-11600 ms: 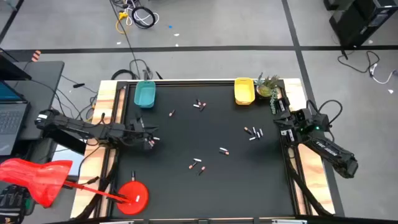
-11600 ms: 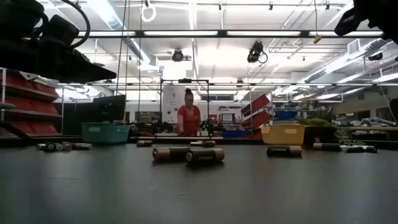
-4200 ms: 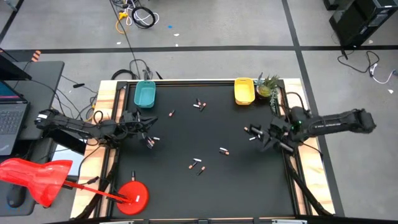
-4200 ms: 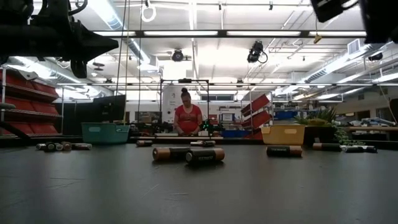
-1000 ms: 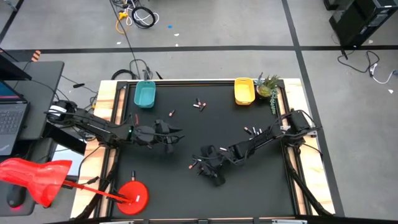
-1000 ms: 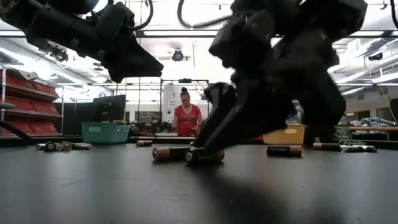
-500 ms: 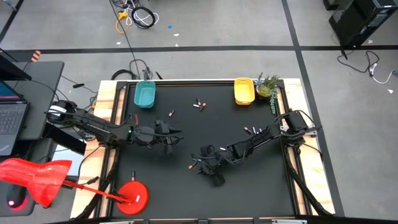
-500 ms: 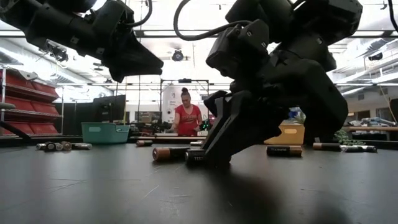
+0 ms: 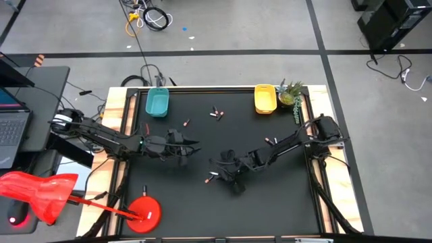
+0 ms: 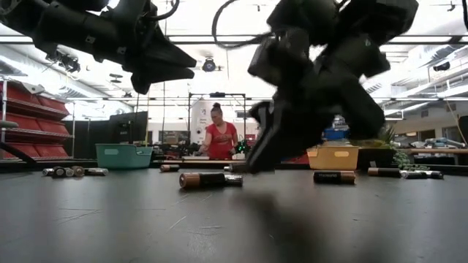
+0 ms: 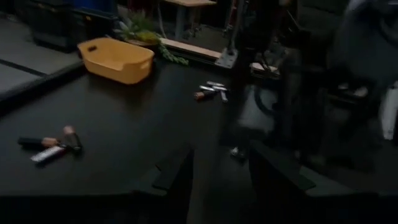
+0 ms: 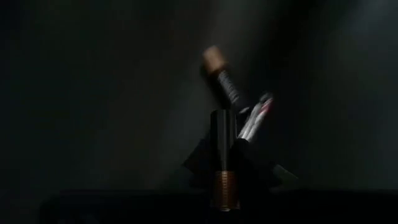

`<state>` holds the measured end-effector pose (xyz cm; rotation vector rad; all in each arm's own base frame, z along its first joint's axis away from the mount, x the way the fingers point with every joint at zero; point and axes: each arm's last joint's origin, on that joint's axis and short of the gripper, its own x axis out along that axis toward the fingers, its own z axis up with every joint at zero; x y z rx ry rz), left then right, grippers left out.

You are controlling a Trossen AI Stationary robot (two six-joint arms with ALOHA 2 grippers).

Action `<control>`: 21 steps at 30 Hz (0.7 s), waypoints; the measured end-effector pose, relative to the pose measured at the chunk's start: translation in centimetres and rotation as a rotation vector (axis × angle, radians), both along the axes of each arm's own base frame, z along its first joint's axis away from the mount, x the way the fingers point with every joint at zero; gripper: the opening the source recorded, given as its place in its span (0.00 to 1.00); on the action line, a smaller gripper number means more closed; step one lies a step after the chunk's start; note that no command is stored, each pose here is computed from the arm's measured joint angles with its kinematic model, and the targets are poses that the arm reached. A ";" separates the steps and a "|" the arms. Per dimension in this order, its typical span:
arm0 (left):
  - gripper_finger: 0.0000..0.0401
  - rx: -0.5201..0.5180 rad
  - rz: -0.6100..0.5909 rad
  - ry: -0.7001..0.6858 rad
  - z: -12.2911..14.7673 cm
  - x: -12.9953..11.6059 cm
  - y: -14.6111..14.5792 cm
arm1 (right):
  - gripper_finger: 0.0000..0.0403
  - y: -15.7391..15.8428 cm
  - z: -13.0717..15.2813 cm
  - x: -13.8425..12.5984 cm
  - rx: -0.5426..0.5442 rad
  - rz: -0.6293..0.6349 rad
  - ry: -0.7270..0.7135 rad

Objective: Sort batteries
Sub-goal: Put the black battery into the yellow bin

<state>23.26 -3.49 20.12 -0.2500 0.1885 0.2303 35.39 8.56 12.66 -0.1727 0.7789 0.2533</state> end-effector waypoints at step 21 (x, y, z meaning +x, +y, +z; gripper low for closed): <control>0.39 -0.037 0.047 -0.008 -0.2 0.1 0.0 | 0.12 -7.7 7.6 -5.4 -0.205 -0.269 -0.011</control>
